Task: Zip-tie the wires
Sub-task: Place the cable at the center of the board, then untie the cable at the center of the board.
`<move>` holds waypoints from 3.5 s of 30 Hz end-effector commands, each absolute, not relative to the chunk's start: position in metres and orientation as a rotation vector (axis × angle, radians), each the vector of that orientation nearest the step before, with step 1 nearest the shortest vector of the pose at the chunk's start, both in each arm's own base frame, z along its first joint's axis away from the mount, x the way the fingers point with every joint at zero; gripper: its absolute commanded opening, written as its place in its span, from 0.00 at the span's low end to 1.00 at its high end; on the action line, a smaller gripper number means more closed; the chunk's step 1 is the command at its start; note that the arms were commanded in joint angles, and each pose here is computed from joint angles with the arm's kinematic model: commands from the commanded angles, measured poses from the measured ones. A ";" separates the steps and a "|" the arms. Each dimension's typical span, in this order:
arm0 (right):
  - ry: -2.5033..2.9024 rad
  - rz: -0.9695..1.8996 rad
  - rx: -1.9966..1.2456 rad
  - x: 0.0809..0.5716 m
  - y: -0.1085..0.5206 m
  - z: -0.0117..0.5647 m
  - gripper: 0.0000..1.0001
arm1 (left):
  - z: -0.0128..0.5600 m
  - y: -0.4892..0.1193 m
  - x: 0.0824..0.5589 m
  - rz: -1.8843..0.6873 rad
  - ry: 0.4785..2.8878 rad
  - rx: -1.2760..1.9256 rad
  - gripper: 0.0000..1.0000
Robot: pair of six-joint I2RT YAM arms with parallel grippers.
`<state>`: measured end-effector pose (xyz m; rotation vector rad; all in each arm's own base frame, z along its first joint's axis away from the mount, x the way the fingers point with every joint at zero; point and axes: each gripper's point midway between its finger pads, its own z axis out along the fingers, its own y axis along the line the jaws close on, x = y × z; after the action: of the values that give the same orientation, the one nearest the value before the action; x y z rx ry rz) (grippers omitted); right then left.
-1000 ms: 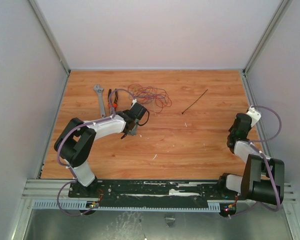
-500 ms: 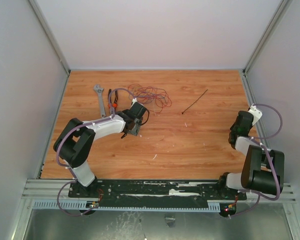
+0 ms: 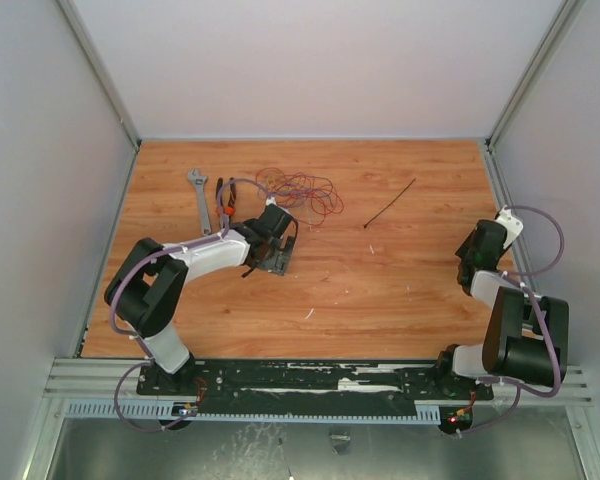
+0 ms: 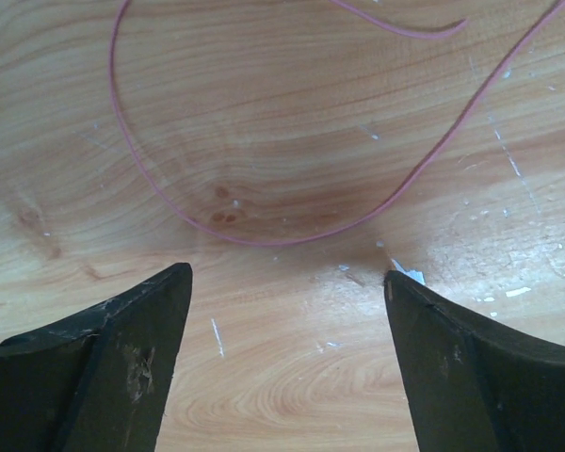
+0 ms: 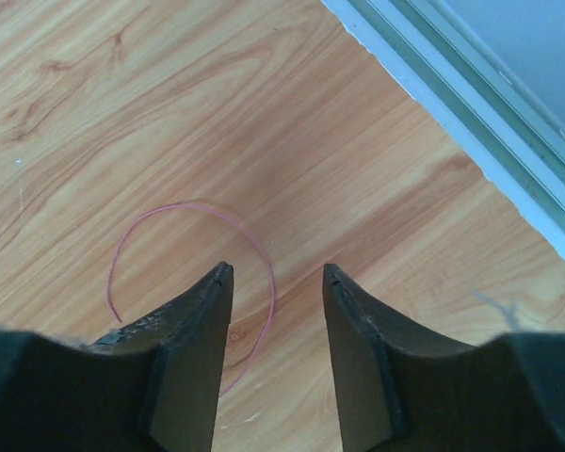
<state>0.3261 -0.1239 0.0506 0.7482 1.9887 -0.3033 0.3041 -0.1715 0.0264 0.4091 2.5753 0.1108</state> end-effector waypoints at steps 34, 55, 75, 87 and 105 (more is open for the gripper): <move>1.970 0.615 -0.081 0.490 0.174 0.152 0.67 | 0.255 -0.153 0.319 -0.504 1.982 0.012 0.98; 2.144 0.688 -0.239 0.521 0.266 0.070 0.12 | 0.238 -0.143 0.312 -0.487 2.010 0.005 0.98; 1.429 0.540 -0.441 0.566 0.284 0.438 0.00 | 0.267 -0.149 0.344 -0.579 1.906 -0.016 0.98; 1.045 0.544 -0.489 0.510 0.272 0.567 0.00 | 0.255 -0.167 0.394 -0.649 1.862 -0.036 0.98; 1.001 0.503 -0.490 0.470 0.249 0.608 0.00 | 0.253 -0.281 0.503 -0.860 1.671 0.153 0.93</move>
<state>0.4867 0.2576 0.5884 -0.4864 1.0372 0.5164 0.4871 -0.2473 0.2170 0.0633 1.8131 -0.8308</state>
